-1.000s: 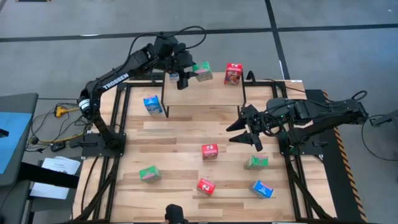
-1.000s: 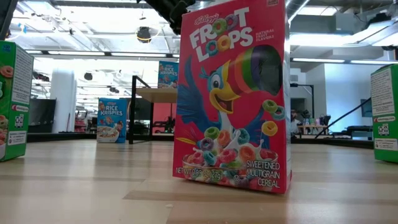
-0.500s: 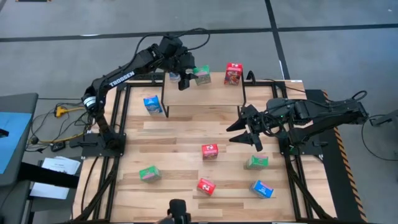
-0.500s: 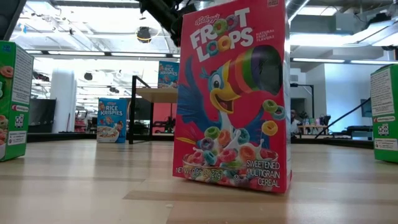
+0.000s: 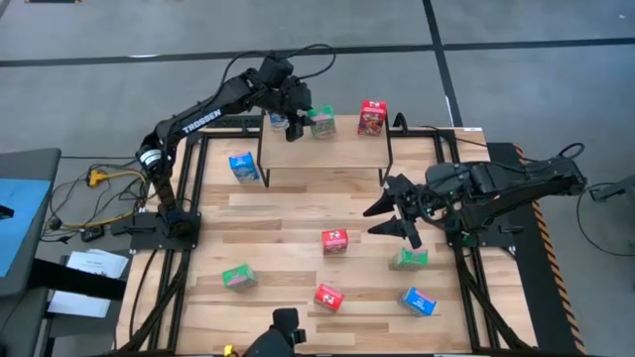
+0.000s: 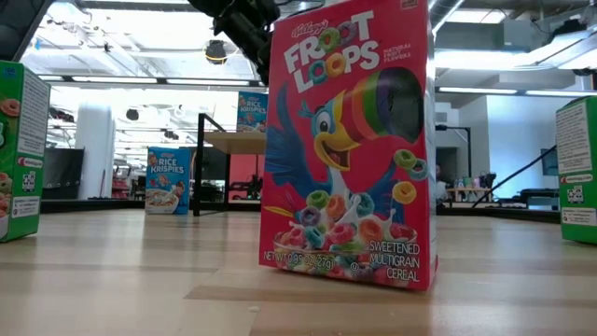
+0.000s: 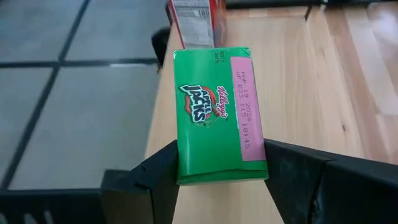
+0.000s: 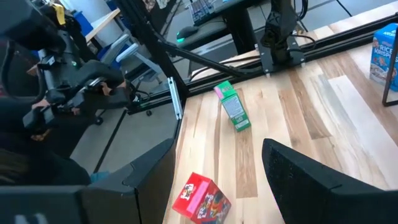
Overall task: Stack cereal on shelf
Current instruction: Put the top green cereal box on the shelf
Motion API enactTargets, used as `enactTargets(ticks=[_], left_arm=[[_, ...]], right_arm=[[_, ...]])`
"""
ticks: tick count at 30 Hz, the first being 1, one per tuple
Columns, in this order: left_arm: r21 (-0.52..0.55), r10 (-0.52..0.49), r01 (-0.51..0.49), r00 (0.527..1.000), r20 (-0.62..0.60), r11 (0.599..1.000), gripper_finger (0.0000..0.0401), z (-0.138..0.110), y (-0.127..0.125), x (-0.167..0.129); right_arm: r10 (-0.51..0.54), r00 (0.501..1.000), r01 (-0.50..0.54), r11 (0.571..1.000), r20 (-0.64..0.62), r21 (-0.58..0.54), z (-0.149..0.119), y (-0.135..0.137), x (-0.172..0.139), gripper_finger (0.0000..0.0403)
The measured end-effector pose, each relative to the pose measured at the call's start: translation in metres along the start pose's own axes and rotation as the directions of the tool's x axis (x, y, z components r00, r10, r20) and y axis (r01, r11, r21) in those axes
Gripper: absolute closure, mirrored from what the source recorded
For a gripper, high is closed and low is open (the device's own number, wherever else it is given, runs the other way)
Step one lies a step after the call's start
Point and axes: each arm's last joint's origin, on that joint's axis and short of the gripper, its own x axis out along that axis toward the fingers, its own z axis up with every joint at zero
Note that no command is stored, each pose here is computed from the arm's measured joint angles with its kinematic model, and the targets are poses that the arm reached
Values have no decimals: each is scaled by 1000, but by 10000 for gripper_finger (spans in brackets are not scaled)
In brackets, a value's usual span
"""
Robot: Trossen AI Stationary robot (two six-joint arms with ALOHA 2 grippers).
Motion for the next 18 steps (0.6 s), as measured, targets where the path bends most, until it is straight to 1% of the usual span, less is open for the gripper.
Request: enactTargets(ticks=[3, 7, 10, 18], left_arm=[[12, -10, 10, 1000, -3, 1000, 214, 1, -3, 3], [63, -17, 17, 1000, -2, 998, 214, 2, -7, 9], [71, -21, 21, 1000, -1, 997, 213, 3, -9, 11], [75, 5, -5, 1000, -8, 997, 185, 3, -9, 13]], right_arm=[[-12, 1000, 12, 1000, 5, -2, -1, 1, 0, 137], [-18, 1000, 18, 1000, 8, -4, -1, 2, 0, 137], [-17, 1000, 17, 1000, 8, -5, -1, 3, 0, 137], [-17, 1000, 17, 1000, 8, -5, -1, 3, 0, 137]])
